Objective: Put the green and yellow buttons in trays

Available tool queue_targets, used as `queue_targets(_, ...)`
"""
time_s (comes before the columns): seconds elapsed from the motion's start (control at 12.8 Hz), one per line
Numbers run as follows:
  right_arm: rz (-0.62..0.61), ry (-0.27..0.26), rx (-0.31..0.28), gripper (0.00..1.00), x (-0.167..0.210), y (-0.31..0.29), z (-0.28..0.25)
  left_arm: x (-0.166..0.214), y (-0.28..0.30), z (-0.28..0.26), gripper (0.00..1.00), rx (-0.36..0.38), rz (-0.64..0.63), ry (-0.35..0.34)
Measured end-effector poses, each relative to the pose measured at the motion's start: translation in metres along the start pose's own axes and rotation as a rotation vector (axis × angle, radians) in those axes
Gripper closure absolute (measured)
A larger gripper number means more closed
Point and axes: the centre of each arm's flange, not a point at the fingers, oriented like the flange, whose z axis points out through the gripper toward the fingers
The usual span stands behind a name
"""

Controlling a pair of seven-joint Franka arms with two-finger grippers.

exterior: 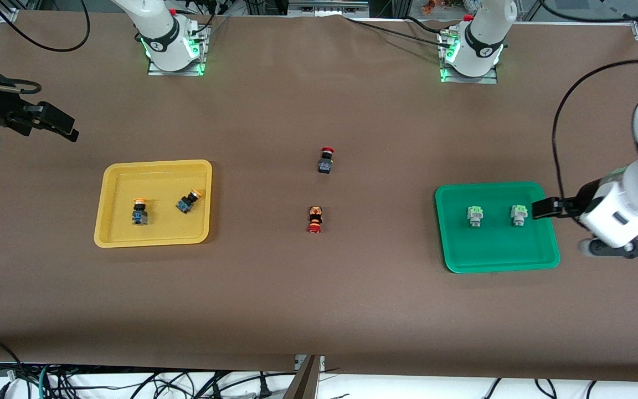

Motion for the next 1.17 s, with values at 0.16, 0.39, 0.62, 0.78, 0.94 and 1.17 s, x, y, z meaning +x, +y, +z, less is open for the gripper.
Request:
queue_targets(0.16,0.0,0.001,0.0,0.0,0.0,0.0,0.0,-0.027,-0.017,-0.038,0.0,-0.034,-0.059,0.015)
queue_targets(0.39,-0.004,0.001,0.0,0.0,0.0,-0.002,-0.001,-0.069,-0.059,-0.049,0.0,-0.052,-0.162,-0.02)
queue_targets(0.62,-0.005,0.002,0.0,0.0,0.0,-0.002,-0.001,-0.091,-0.039,-0.046,0.0,-0.025,-0.129,-0.042)
queue_targets(0.78,-0.006,0.002,0.0,0.0,0.0,-0.003,-0.001,-0.106,-0.012,-0.047,0.0,-0.014,-0.084,-0.05)
queue_targets(0.94,-0.006,0.002,0.0,0.0,0.0,-0.003,-0.001,-0.118,0.004,-0.045,0.0,-0.007,-0.057,-0.059)
queue_targets(1.17,-0.006,0.002,0.0,0.0,0.0,-0.003,-0.001,-0.114,-0.006,-0.036,0.0,-0.006,-0.073,-0.076)
